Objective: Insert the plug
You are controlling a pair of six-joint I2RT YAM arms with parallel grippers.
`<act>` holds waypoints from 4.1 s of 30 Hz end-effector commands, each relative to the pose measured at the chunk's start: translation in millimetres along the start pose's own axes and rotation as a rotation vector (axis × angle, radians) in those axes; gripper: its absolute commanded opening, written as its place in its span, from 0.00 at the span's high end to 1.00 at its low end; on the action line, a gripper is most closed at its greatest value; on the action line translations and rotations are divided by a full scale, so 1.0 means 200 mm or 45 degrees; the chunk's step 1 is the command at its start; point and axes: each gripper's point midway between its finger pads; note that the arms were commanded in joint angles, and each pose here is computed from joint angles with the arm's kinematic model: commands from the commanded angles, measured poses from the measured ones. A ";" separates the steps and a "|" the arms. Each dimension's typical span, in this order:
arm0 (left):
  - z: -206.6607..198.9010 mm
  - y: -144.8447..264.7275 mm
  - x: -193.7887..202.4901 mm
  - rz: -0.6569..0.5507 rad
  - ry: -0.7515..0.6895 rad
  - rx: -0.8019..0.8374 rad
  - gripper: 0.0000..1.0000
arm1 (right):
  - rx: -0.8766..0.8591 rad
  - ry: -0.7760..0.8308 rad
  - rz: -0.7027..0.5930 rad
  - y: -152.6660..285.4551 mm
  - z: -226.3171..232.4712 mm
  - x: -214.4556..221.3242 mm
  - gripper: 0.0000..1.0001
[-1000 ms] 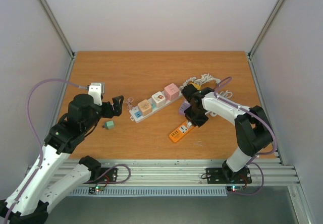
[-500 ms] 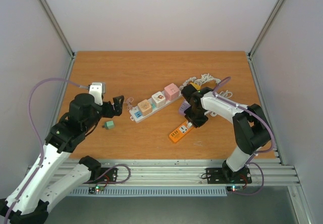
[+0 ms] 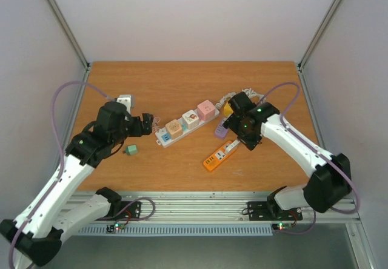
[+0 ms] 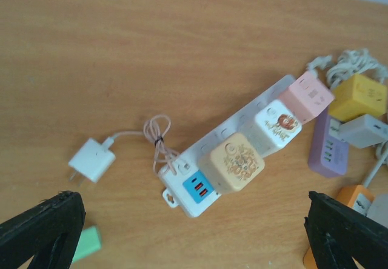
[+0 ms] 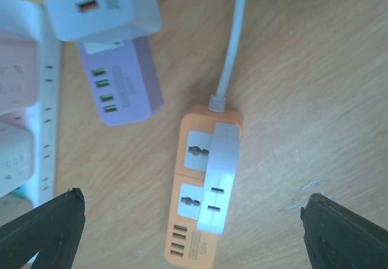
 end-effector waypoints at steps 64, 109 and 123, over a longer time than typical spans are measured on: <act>0.16 -0.38 0.63 0.590 0.754 0.015 0.70 | -1.073 1.139 0.140 0.28 0.61 0.51 0.26; -0.27 -0.20 0.51 0.832 1.134 0.639 0.44 | -1.392 2.292 -0.012 0.12 0.69 1.39 0.94; -0.15 -0.30 0.25 0.510 1.153 0.637 0.17 | -1.216 1.998 -0.055 0.15 0.66 1.16 0.99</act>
Point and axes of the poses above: each gripper's point midway between its finger pads, its own y axis back along the fingers, its own z axis along the line the jaws close on, x = y × z, and after that the axes turned 10 degrees about -y, right-handed
